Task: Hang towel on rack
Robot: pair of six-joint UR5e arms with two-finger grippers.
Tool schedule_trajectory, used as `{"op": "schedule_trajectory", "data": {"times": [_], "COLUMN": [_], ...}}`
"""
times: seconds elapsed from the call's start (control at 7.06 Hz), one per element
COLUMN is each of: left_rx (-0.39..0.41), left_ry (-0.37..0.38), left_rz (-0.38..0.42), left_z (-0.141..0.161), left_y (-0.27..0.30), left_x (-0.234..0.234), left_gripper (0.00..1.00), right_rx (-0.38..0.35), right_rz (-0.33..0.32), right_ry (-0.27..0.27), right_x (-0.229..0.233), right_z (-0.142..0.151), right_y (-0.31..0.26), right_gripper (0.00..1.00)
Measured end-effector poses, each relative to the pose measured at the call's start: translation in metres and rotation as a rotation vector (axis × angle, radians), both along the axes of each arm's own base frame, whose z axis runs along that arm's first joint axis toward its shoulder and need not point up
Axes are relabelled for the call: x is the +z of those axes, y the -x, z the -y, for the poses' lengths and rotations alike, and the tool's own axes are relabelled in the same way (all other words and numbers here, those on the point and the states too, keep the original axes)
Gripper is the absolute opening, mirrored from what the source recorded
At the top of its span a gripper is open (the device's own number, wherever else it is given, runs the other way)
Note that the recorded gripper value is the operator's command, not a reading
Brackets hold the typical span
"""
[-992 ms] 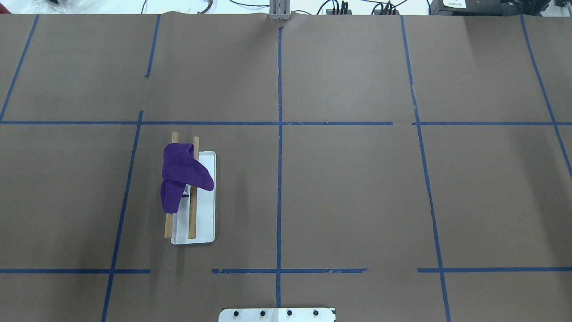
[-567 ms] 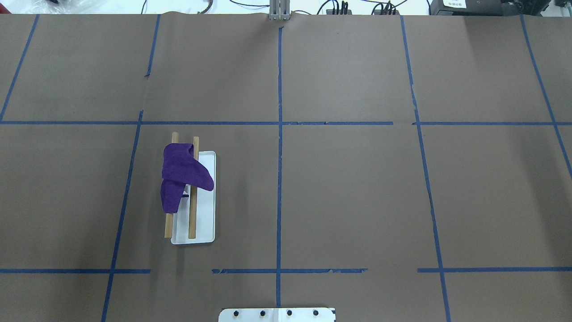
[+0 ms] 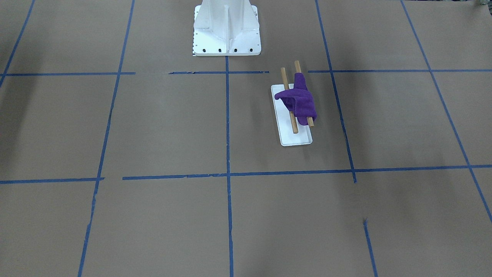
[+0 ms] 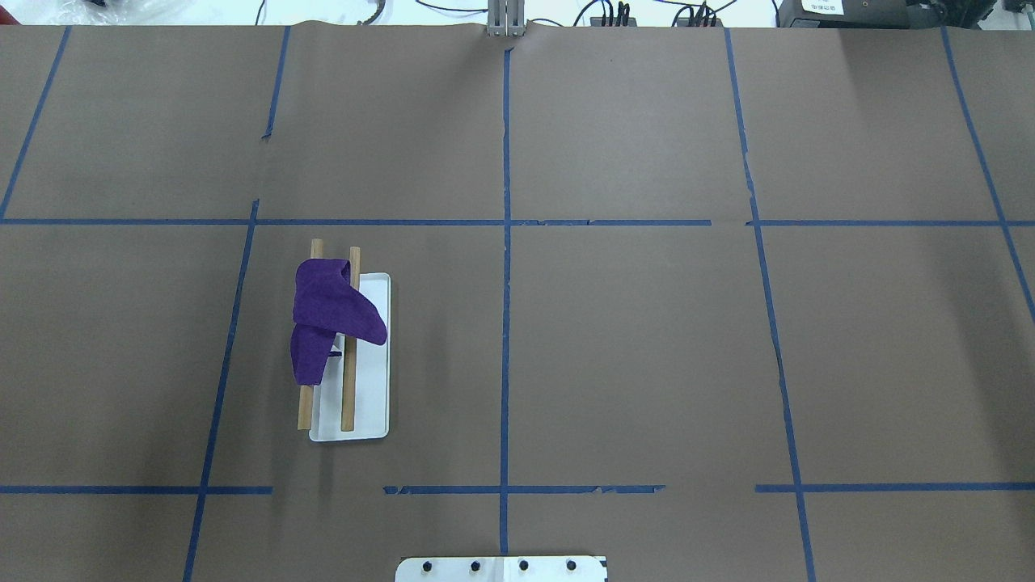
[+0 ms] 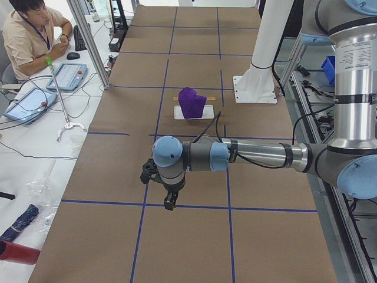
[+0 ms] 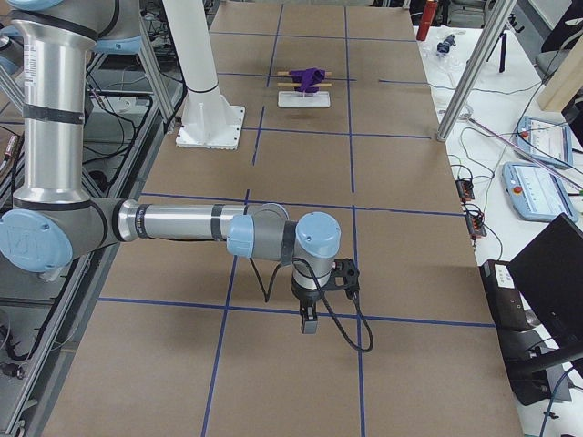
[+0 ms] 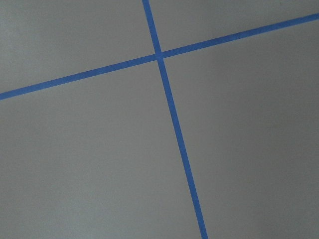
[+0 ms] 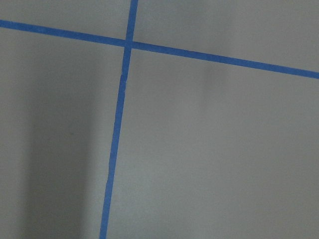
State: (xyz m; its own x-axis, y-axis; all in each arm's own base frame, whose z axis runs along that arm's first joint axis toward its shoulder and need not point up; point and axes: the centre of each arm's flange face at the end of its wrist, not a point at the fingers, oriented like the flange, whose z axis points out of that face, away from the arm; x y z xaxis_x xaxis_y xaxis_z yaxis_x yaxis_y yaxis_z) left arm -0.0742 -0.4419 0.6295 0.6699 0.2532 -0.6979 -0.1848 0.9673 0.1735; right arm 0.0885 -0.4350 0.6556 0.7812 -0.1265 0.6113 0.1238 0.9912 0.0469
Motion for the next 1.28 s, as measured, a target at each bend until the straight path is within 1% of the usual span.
{"op": "schedule_trajectory", "data": {"times": [1.28], "left_rx": [-0.001], "left_ry": [-0.009], "left_rz": [0.000], "left_z": [0.0004], "left_y": [0.0003], "left_x": [-0.0045], "left_gripper": [1.00], "right_rx": [-0.003], "right_rz": [0.000], "right_ry": [0.002], "right_x": [0.0016], "right_z": [-0.0009], "right_y": [0.0007], "right_gripper": [1.00]}}
